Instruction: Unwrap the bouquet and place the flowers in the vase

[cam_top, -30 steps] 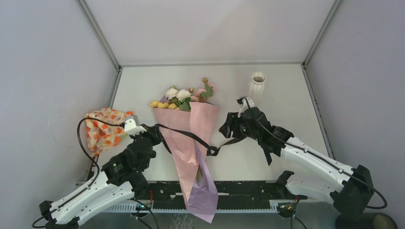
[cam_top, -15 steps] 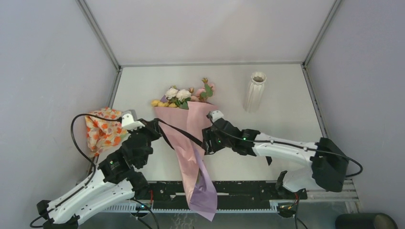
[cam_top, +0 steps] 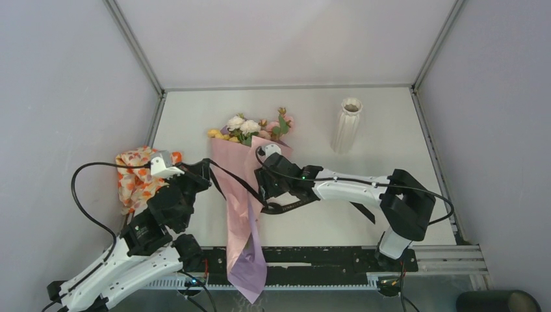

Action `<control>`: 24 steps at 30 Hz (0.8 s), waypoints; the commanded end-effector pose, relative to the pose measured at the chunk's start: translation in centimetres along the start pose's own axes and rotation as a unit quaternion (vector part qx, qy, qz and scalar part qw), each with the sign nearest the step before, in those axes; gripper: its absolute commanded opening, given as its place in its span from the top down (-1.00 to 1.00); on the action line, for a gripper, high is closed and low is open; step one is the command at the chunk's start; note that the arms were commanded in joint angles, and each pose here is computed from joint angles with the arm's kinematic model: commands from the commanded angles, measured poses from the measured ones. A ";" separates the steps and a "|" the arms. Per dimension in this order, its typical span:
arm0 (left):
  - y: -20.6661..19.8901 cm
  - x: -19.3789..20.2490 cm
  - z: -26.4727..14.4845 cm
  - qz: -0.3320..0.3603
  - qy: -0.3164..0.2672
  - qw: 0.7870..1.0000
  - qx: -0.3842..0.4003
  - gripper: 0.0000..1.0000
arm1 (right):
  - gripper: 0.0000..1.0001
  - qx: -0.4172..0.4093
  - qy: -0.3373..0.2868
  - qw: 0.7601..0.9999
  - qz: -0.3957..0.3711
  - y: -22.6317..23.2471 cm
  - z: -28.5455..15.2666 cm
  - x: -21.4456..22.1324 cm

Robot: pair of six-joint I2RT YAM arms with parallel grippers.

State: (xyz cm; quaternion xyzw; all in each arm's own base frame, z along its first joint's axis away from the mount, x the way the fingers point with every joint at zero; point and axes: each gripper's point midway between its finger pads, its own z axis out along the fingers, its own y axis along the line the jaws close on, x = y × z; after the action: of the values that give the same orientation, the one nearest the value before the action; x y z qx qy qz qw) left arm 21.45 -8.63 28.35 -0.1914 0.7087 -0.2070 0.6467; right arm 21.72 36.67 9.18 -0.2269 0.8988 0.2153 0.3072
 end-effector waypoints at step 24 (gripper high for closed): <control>-0.9 -0.7 0.5 0.017 -0.001 1.000 -0.003 0.87 | -0.29 -0.023 -0.037 0.997 -0.057 7.2 -3.1 1.1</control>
State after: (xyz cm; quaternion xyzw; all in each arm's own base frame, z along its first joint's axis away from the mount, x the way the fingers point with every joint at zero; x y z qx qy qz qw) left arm 22.03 -9.31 26.78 -0.1720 0.7320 -0.1755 0.6354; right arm 14.76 39.40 10.56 -0.2974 0.8728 0.2119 0.3239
